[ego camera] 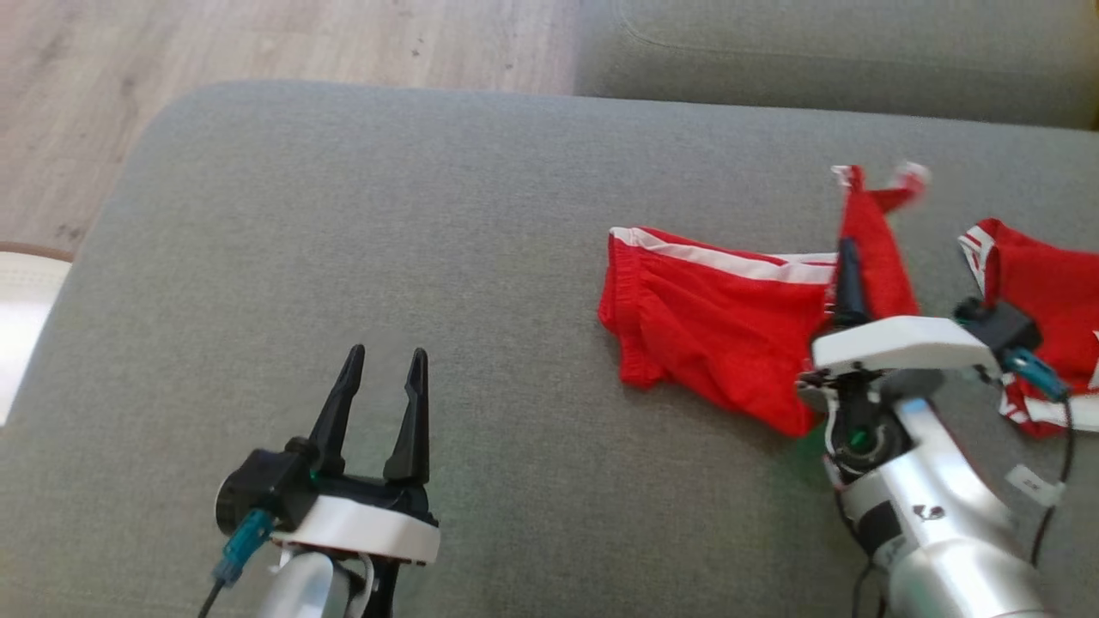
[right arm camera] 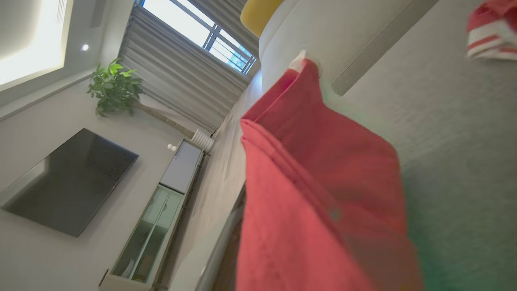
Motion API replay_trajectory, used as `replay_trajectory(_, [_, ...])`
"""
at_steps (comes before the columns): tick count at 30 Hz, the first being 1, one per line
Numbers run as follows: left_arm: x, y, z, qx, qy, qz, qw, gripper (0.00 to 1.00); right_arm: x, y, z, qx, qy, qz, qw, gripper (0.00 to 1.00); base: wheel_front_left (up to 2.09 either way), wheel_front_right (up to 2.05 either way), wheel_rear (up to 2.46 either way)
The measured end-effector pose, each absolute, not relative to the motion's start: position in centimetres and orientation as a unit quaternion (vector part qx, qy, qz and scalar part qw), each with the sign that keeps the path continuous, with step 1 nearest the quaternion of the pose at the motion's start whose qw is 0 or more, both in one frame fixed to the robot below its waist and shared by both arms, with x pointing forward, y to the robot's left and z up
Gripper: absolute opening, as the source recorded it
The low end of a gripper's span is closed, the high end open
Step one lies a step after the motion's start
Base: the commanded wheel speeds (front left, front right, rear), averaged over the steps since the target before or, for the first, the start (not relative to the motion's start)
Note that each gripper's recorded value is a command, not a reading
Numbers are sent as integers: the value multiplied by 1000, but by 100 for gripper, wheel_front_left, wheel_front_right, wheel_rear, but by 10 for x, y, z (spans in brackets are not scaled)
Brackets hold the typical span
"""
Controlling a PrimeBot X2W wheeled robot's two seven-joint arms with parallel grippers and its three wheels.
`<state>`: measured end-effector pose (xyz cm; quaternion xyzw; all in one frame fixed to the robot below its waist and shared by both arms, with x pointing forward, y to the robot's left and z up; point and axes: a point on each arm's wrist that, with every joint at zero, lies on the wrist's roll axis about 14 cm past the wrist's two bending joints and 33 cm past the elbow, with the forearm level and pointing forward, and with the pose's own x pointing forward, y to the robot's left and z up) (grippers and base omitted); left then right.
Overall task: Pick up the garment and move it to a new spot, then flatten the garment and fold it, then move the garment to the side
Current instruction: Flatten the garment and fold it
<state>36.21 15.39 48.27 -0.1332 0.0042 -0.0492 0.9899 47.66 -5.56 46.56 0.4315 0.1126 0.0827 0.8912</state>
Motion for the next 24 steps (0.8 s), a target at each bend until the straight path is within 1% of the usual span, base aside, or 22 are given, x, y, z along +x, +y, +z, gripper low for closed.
replay_trajectory(2, [360, 155, 483, -133, 4, -47, 990, 100, 475, -47, 468, 432, 115, 95, 890, 0, 0, 0, 0])
replay_trajectory(5, [354, 160, 482, -134, 4, -39, 990, 100, 469, -22, 474, 431, 125, 131, 884, 0, 0, 0, 0])
replay_trajectory(13, [341, 171, 481, -134, 2, -18, 991, 100, 438, 42, 476, 415, 170, 224, 865, 0, 0, 0, 0])
replay_trajectory(18, [337, 177, 480, -134, 3, -9, 991, 100, 428, 63, 472, 399, 191, 255, 860, 0, 0, 0, 0])
replay_trajectory(21, [337, 178, 479, -134, 4, -6, 991, 100, 421, 70, 462, 378, 210, 266, 862, 0, 0, 0, 0])
replay_trajectory(22, [336, 179, 479, -134, 4, -6, 991, 100, 418, 71, 456, 366, 218, 269, 864, 28, 0, 0, 0])
replay_trajectory(23, [336, 179, 479, -134, 5, -5, 991, 100, 415, 71, 450, 354, 226, 271, 866, 100, 0, 0, 0])
replay_trajectory(24, [336, 179, 479, -134, 5, -5, 991, 100, 411, 73, 445, 344, 233, 275, 867, 100, 0, 0, 0])
